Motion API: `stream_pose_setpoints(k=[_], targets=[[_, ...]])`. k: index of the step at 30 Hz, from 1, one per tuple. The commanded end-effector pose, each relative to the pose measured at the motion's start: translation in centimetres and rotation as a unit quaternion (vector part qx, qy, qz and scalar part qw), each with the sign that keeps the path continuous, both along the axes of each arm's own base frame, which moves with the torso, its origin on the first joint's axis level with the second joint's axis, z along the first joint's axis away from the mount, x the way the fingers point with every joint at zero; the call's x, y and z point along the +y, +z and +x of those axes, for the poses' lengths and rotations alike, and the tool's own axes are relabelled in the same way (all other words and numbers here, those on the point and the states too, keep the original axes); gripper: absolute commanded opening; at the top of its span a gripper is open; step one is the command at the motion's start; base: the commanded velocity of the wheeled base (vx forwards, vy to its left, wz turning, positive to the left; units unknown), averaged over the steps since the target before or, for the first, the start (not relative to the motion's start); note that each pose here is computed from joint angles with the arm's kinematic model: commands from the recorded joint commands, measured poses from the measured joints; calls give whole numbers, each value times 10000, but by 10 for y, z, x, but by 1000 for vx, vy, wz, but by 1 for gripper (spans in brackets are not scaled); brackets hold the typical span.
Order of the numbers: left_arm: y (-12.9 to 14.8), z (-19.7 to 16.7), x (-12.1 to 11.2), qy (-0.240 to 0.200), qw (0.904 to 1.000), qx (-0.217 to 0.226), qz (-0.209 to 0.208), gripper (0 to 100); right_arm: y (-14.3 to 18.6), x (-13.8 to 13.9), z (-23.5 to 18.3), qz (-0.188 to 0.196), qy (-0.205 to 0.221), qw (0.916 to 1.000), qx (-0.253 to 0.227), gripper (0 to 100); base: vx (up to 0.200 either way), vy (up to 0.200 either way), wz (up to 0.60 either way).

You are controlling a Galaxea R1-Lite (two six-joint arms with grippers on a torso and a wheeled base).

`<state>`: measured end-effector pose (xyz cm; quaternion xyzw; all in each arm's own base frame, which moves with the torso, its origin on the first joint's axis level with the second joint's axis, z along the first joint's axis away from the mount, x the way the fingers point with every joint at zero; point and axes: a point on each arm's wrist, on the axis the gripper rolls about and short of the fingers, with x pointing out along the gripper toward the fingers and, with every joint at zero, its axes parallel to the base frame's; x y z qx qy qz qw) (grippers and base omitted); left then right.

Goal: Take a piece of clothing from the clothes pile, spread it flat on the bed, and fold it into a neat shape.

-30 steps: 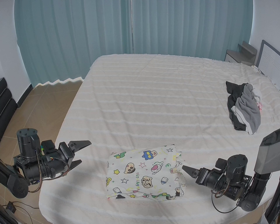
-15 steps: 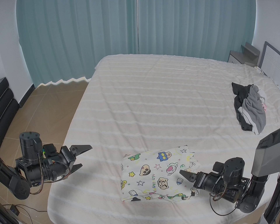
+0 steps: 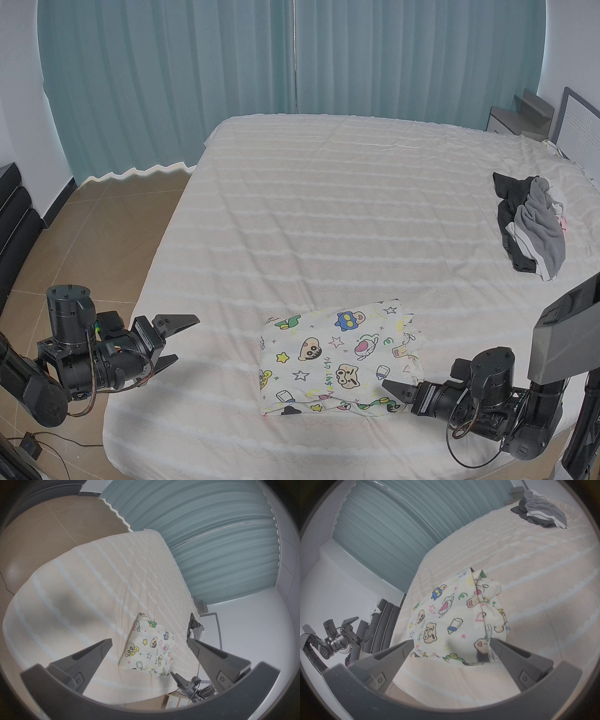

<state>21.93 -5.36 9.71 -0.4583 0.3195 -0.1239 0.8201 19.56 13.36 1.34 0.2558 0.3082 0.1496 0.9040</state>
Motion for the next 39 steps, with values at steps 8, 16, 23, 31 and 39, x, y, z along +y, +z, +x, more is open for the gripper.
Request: stream_pose_setpoints(k=[8,16,23,31,39], targets=[[-4,1,0,1,10000,16,2,100,-18,12,24,39,-62,10000,-58,100,0,0,0],[-4,1,0,8,10000,0,-1,100,-21,15,25,6,10,10000,-31,0,0,0,0],[-5,2,0,23,10000,22,7,100,-26,9,23,-323,137,9994,-20,0,0,0,0],[-5,2,1,31,10000,22,7,100,-28,-13,20,-663,-13,9978,91,0,0,0,0],[-5,2,1,31,10000,22,7,100,-30,-20,17,-758,20,9969,201,0,0,0,0]])
